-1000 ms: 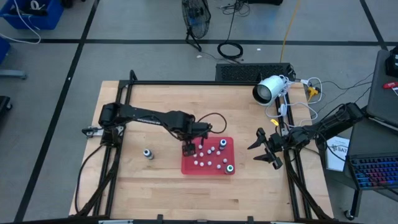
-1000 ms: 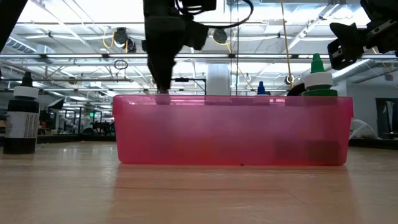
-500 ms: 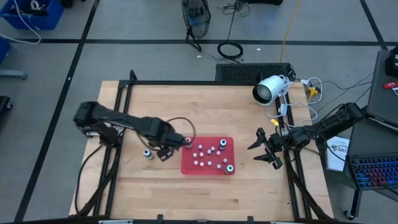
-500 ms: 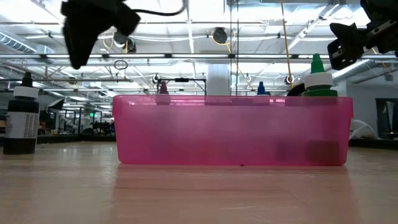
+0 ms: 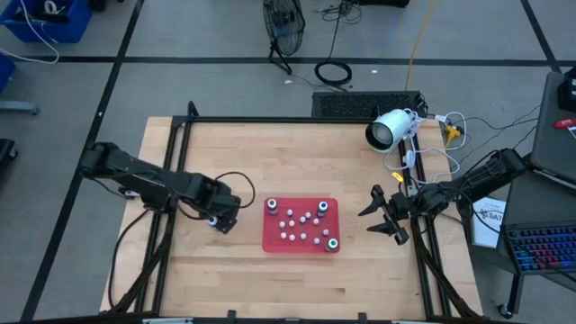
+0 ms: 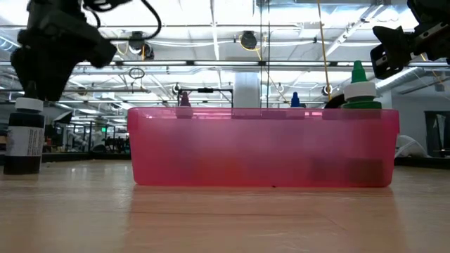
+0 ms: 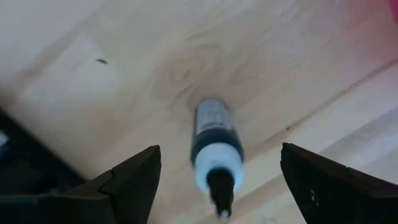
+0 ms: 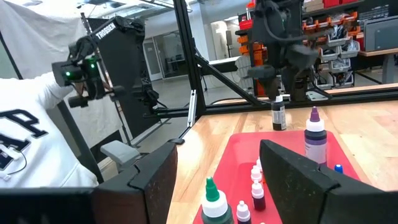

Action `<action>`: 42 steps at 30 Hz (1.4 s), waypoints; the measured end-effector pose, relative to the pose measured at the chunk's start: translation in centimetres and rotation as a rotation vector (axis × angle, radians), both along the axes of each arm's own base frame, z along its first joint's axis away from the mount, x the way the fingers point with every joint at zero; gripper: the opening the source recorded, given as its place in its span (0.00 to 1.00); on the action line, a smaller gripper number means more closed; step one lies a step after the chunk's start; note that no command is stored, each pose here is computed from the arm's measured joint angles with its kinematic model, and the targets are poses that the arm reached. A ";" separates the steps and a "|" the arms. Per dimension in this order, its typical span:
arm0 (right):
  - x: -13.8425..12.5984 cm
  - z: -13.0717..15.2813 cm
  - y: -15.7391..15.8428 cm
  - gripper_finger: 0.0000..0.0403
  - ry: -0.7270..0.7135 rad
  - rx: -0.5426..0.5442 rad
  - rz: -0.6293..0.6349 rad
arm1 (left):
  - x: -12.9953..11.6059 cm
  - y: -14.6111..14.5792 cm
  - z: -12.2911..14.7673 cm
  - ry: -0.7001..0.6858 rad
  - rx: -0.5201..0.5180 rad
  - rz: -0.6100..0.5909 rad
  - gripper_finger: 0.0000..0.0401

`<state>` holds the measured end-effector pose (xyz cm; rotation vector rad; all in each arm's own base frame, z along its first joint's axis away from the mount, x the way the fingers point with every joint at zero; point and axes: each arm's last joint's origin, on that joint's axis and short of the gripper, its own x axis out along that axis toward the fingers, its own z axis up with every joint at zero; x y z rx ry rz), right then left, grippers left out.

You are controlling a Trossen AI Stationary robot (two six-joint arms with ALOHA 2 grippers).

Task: Pick & Place food coloring
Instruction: Put the large black food coloring bottle into the pink bin

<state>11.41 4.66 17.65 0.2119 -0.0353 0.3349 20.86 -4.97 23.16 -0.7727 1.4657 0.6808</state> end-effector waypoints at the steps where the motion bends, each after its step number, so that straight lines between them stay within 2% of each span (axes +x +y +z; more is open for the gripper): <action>1: 0.0 0.0 0.0 0.54 0.000 0.000 0.000 | -0.1 0.0 -0.4 0.004 -0.011 0.000 0.82; 9: 0.0 0.0 0.0 0.54 0.000 0.000 0.001 | -0.5 -0.7 -2.1 0.007 -0.044 -0.029 0.81; 25: 0.0 0.0 0.0 0.54 0.000 0.000 0.000 | -1.2 -2.0 -2.6 0.013 0.035 -0.052 0.77; 42: 0.0 0.0 0.0 0.53 0.000 0.000 0.000 | -1.2 -2.0 -2.6 0.015 0.032 -0.045 0.61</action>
